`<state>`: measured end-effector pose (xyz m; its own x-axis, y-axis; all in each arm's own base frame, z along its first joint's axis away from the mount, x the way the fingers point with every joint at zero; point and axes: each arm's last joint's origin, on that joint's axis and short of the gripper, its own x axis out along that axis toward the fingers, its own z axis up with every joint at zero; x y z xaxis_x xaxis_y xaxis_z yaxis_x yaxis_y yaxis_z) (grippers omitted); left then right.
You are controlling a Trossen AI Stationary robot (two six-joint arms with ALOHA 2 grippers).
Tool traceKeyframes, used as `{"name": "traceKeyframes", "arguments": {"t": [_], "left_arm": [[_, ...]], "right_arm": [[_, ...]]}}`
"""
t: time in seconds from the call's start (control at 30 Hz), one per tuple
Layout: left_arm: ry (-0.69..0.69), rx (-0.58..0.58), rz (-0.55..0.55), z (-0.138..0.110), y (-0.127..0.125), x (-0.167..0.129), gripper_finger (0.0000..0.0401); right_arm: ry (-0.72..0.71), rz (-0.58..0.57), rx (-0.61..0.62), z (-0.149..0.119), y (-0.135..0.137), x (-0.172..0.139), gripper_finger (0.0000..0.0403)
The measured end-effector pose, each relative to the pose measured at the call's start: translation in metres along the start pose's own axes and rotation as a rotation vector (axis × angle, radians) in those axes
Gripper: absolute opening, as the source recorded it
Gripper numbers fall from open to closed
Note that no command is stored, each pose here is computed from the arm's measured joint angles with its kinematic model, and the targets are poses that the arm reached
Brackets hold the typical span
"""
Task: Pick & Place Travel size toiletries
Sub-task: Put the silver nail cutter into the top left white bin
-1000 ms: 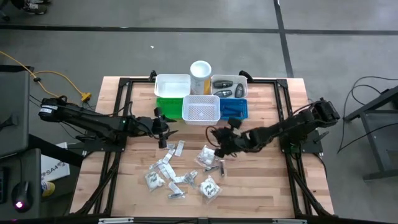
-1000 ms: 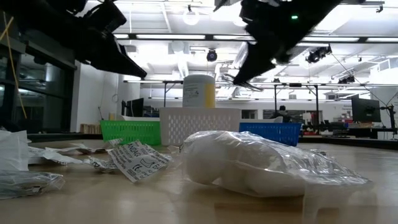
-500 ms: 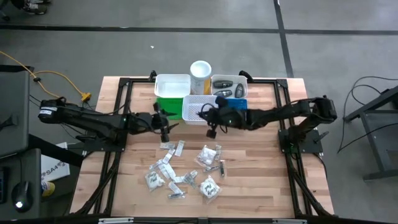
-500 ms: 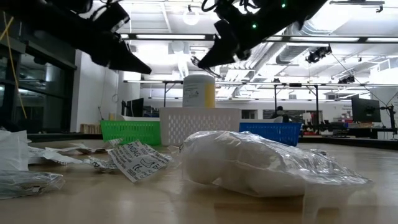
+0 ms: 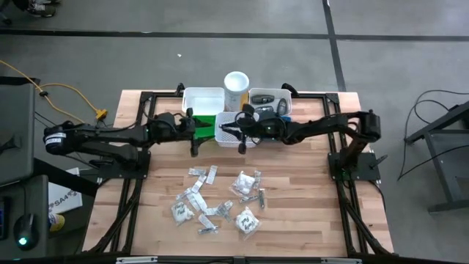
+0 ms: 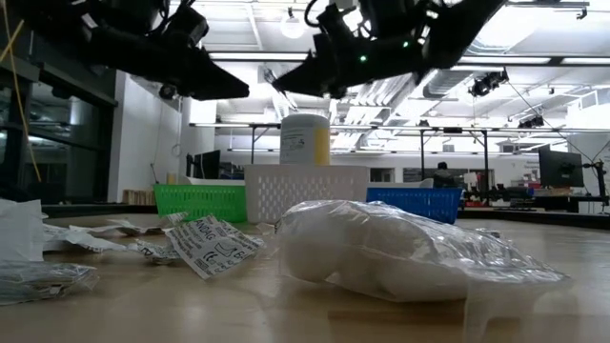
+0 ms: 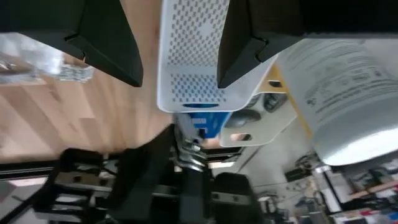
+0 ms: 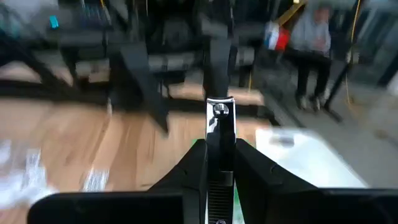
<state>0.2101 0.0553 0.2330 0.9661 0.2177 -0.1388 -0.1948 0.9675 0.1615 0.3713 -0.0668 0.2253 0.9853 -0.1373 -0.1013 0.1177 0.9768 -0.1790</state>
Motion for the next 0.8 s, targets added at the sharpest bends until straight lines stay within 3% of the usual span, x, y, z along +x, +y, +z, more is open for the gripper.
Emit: {"name": "traceKeyframes", "arguments": {"t": [0.23, 0.8], "left_arm": [[-0.002, 0.006, 0.000, 0.000, 0.001, 0.000, 0.0205], [-0.054, 0.063, 0.011, -0.010, 0.001, 0.023, 0.0205]], "right_arm": [[-0.141, 0.013, -0.008, -0.011, 0.000, 0.013, 0.0046], [-0.248, 0.007, -0.015, -0.024, -0.002, 0.021, 0.0046]]}}
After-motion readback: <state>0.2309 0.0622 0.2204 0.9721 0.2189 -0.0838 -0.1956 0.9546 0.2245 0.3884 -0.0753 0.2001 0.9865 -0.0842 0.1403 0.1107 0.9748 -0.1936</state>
